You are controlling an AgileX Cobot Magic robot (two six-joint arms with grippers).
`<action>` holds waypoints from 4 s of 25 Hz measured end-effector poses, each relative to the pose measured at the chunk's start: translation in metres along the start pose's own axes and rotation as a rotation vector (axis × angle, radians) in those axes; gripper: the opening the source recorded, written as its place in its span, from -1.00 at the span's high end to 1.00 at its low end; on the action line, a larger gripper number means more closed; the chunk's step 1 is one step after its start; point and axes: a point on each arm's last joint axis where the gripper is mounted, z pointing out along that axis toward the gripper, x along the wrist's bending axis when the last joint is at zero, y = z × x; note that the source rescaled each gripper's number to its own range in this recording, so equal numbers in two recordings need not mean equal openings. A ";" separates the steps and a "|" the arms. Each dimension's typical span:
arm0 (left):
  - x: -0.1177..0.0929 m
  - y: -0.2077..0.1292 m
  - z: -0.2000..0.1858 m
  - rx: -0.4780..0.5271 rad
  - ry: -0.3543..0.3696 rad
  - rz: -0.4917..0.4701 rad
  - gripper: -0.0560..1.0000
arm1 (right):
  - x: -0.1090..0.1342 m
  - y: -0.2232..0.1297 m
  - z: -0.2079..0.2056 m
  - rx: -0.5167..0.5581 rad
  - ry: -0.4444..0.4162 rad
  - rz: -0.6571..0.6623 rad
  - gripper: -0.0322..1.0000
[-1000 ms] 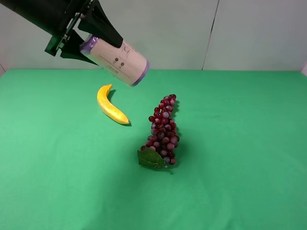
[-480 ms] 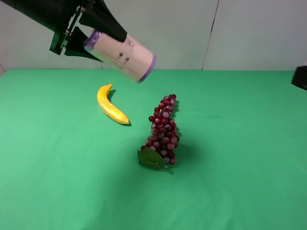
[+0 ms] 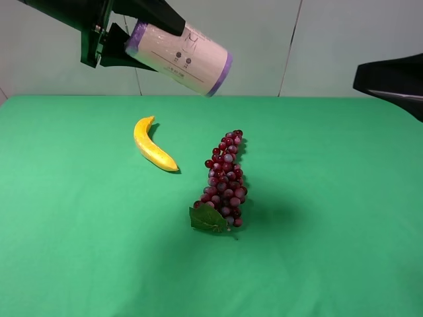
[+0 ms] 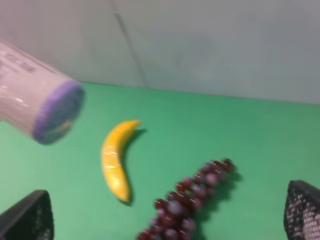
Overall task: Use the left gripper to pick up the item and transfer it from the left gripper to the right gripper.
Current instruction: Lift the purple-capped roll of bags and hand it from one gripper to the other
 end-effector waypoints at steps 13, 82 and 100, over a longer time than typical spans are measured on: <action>-0.022 -0.001 0.003 -0.003 -0.207 0.009 0.89 | 0.022 0.004 0.015 -0.040 0.290 -0.097 -1.00; -0.043 -0.028 0.102 0.171 -0.359 0.143 0.89 | 0.009 -0.007 0.072 0.036 0.490 -0.054 -1.00; -0.044 -0.028 0.102 0.166 -0.368 0.144 0.89 | 0.010 -0.007 0.071 0.039 0.498 -0.056 0.66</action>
